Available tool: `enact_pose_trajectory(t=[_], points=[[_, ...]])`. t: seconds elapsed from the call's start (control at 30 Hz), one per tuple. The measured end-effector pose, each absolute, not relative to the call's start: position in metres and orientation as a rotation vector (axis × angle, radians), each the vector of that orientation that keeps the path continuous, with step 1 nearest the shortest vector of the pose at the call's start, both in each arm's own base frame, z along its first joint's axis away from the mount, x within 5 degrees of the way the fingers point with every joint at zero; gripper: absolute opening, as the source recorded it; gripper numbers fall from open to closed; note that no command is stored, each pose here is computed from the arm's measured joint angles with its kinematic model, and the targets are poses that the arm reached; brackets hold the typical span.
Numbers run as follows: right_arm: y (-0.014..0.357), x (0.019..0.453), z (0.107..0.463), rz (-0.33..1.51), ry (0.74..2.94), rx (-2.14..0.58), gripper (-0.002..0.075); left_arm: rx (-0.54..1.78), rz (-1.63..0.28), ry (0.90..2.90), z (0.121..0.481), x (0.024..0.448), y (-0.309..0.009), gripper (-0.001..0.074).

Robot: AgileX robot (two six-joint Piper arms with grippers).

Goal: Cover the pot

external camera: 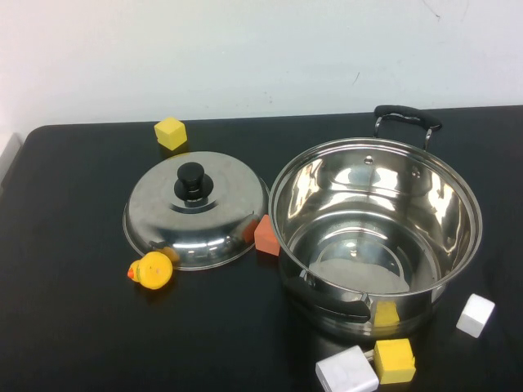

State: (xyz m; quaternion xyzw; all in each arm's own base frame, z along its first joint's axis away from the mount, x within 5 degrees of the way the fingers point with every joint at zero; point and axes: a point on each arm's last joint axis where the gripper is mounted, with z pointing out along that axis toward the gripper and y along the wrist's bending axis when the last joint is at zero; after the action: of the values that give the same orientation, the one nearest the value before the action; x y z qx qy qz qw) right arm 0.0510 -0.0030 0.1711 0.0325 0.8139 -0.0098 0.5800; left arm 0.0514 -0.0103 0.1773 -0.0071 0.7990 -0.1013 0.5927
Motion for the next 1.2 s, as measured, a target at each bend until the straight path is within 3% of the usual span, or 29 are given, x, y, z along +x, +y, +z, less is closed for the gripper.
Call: enact_pose_trajectory(t=[0.97,1.1,1.2], points=[[-0.003,0.051,0.171,-0.023,1.902,0.076,-0.0002,-0.014,-0.227,1.843,0.178,0.052,-0.010,-0.0002],[-0.003,0.051,0.171,-0.023,1.902,0.076,-0.0002,-0.021,-0.219,1.737,0.185,0.054,-0.009,-0.0003],[-0.003,0.051,0.171,-0.023,1.902,0.076,-0.0002,-0.032,-0.207,1.528,0.204,0.056,-0.006,-0.0003]])
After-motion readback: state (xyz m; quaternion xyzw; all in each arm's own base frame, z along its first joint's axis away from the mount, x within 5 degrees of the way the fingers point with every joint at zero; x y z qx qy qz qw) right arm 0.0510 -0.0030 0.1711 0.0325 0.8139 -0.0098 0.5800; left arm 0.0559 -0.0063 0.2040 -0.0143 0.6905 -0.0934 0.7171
